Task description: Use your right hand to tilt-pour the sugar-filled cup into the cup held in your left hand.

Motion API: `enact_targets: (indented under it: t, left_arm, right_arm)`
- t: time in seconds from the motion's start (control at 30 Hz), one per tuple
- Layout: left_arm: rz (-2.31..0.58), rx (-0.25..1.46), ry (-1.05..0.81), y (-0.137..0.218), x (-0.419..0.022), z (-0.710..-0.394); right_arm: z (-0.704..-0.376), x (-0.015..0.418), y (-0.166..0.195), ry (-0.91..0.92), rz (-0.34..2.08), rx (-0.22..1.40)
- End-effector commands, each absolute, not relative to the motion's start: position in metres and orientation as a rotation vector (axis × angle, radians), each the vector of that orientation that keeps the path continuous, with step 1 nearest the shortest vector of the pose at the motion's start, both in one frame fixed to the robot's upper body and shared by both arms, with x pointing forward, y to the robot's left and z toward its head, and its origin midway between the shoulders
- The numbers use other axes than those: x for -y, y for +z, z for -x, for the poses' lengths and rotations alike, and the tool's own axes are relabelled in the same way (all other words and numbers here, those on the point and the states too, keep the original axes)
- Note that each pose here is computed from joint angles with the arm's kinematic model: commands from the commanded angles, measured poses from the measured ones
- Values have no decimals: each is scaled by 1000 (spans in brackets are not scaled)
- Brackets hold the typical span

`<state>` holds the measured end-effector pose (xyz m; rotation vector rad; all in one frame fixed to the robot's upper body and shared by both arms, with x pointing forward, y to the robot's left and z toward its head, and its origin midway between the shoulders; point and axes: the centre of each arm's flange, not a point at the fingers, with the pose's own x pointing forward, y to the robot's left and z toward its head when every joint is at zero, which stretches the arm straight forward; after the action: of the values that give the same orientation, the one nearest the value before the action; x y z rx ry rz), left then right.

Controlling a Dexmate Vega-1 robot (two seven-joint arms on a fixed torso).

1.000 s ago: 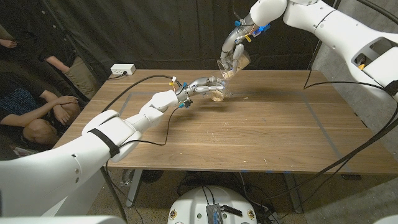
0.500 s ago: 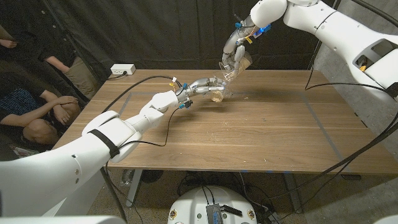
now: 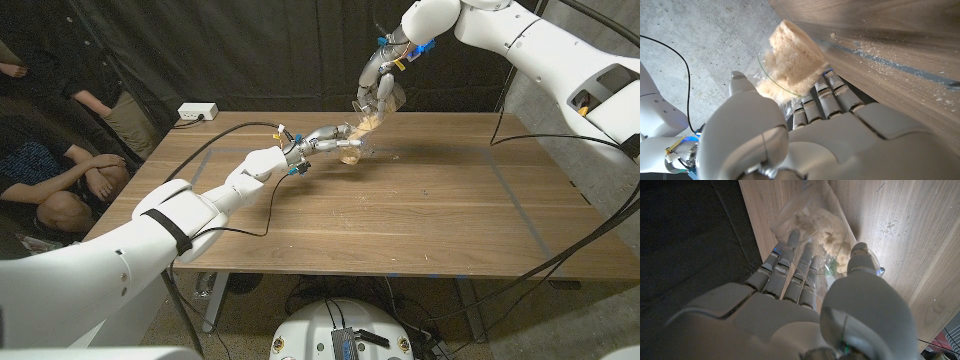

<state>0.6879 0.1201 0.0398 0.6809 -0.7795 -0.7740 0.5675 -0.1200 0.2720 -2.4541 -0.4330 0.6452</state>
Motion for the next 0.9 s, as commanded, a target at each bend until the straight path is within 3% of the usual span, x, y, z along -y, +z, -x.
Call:
enact_targets:
  t: [0.03,0.9]
  left_arm:
    - [-682,787,-776,39,-119,-687]
    - [-684,799,-770,35,-123,-685]
  right_arm:
    - [-565,115,272,650,2462,439]
    - [-558,117,283,617,2406,446]
